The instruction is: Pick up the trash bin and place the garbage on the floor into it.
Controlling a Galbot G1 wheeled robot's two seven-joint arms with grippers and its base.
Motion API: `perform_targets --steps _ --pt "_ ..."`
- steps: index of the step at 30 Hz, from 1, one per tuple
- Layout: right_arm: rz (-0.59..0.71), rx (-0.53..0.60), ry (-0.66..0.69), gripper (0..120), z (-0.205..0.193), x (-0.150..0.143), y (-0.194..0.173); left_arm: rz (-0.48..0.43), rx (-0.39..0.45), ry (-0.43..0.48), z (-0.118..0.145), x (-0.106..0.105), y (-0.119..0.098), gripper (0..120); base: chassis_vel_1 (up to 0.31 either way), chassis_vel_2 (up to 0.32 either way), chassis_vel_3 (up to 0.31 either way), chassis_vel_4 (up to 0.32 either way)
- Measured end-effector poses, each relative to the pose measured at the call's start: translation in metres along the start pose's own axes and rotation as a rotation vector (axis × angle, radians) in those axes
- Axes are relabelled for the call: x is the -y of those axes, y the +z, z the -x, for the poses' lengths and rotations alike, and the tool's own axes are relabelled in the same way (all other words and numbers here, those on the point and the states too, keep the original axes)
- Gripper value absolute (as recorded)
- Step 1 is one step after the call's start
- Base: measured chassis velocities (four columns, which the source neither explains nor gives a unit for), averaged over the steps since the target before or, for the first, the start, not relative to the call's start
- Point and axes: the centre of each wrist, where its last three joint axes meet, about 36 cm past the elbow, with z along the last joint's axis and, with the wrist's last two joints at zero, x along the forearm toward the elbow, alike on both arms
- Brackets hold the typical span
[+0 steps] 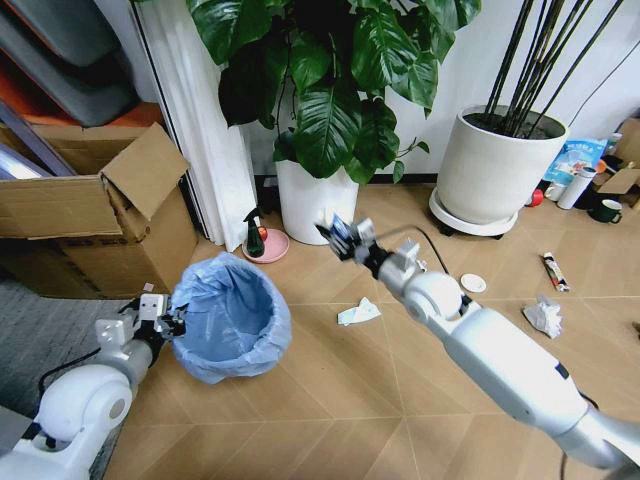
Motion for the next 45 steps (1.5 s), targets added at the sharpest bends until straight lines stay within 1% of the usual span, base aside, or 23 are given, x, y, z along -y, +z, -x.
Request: perform_targets --steps 1,2,3,4,5,7,8,11,15,17,18,20,21,25,26,29,30,34,39,41,42,44,45 --pt "0.029 0.015 -0.037 23 0.008 -0.014 -0.011 -0.004 -0.020 0.015 0.003 0.001 -0.002 0 0.000 0.000 0.000 0.000" --pt "0.044 0.018 -0.052 23 0.011 -0.021 -0.014 -0.006 -0.027 0.023 0.004 0.001 -0.003 0 0.000 0.000 0.000 0.000" --pt "0.083 0.017 -0.091 23 0.016 -0.038 -0.020 -0.019 -0.047 0.038 0.009 0.003 -0.007 0 0.000 0.000 0.000 0.000" --pt "0.101 0.013 -0.111 23 0.018 -0.047 -0.021 -0.028 -0.057 0.042 0.011 0.003 -0.009 0 0.000 0.000 0.000 0.000" --pt "0.101 0.013 -0.111 23 0.018 -0.047 -0.021 -0.028 -0.057 0.042 0.011 0.003 -0.009 0 0.000 0.000 0.000 0.000" --pt "0.136 -0.010 -0.154 23 0.021 -0.066 -0.016 -0.047 -0.078 0.045 0.013 0.003 -0.013 0 0.000 0.000 0.000 0.000" --pt "0.136 -0.010 -0.154 23 0.021 -0.066 -0.016 -0.047 -0.078 0.045 0.013 0.003 -0.013 0 0.000 0.000 0.000 0.000" --pt "0.177 -0.068 -0.210 23 0.022 -0.095 0.007 -0.064 -0.104 0.037 0.013 0.000 -0.018 0 0.000 0.000 0.000 0.000" --pt "0.185 -0.113 -0.218 23 0.019 -0.109 0.020 -0.071 -0.112 0.034 0.010 -0.003 -0.021 0 0.000 0.000 0.000 0.000" --pt "0.188 -0.135 -0.209 32 0.017 -0.115 0.024 -0.073 -0.113 0.034 0.008 -0.004 -0.022 0 0.000 0.000 0.000 0.000" --pt "0.188 -0.135 -0.209 32 0.017 -0.115 0.024 -0.073 -0.113 0.034 0.008 -0.004 -0.022 0 0.000 0.000 0.000 0.000" --pt "0.191 -0.147 -0.202 43 0.016 -0.118 0.026 -0.075 -0.112 0.033 0.007 -0.005 -0.022 0 0.000 0.000 0.000 0.000" --pt "0.191 -0.147 -0.202 43 0.016 -0.118 0.026 -0.075 -0.112 0.033 0.007 -0.005 -0.022 0 0.000 0.000 0.000 0.000" --pt "0.194 -0.153 -0.194 62 0.018 -0.119 0.029 -0.076 -0.108 0.038 0.006 -0.004 -0.024 0 0.000 0.000 0.000 0.000" --pt "0.194 -0.153 -0.194 62 0.018 -0.119 0.029 -0.076 -0.108 0.038 0.006 -0.004 -0.024 0 0.000 0.000 0.000 0.000" --pt "0.196 -0.156 -0.192 73 0.018 -0.120 0.030 -0.078 -0.106 0.039 0.006 -0.004 -0.023 0 0.000 0.000 0.000 0.000" --pt "0.196 -0.156 -0.192 73 0.018 -0.120 0.030 -0.078 -0.106 0.039 0.006 -0.004 -0.023 0 0.000 0.000 0.000 0.000" --pt "0.204 -0.148 -0.177 94 0.020 -0.120 0.030 -0.079 -0.105 0.036 0.004 -0.005 -0.022 0 0.000 0.000 0.000 0.000" --pt "0.205 -0.118 -0.095 100 0.025 -0.111 0.019 -0.080 -0.106 0.029 0.002 -0.006 -0.020 0 0.000 0.000 0.000 0.000" --pt "0.195 -0.117 -0.034 100 0.023 -0.101 0.014 -0.079 -0.104 0.027 0.001 -0.005 -0.020 0 0.000 0.000 0.000 0.000" --pt "0.182 -0.120 0.029 100 0.018 -0.087 0.010 -0.079 -0.099 0.024 0.001 -0.005 -0.019 0 0.000 0.000 0.000 0.000" --pt "0.153 -0.139 0.103 100 0.007 -0.070 0.010 -0.077 -0.094 0.017 0.000 -0.004 -0.019 0 0.000 0.000 0.000 0.000" --pt "0.153 -0.139 0.103 100 0.007 -0.070 0.010 -0.077 -0.094 0.017 0.000 -0.004 -0.019 0 0.000 0.000 0.000 0.000"
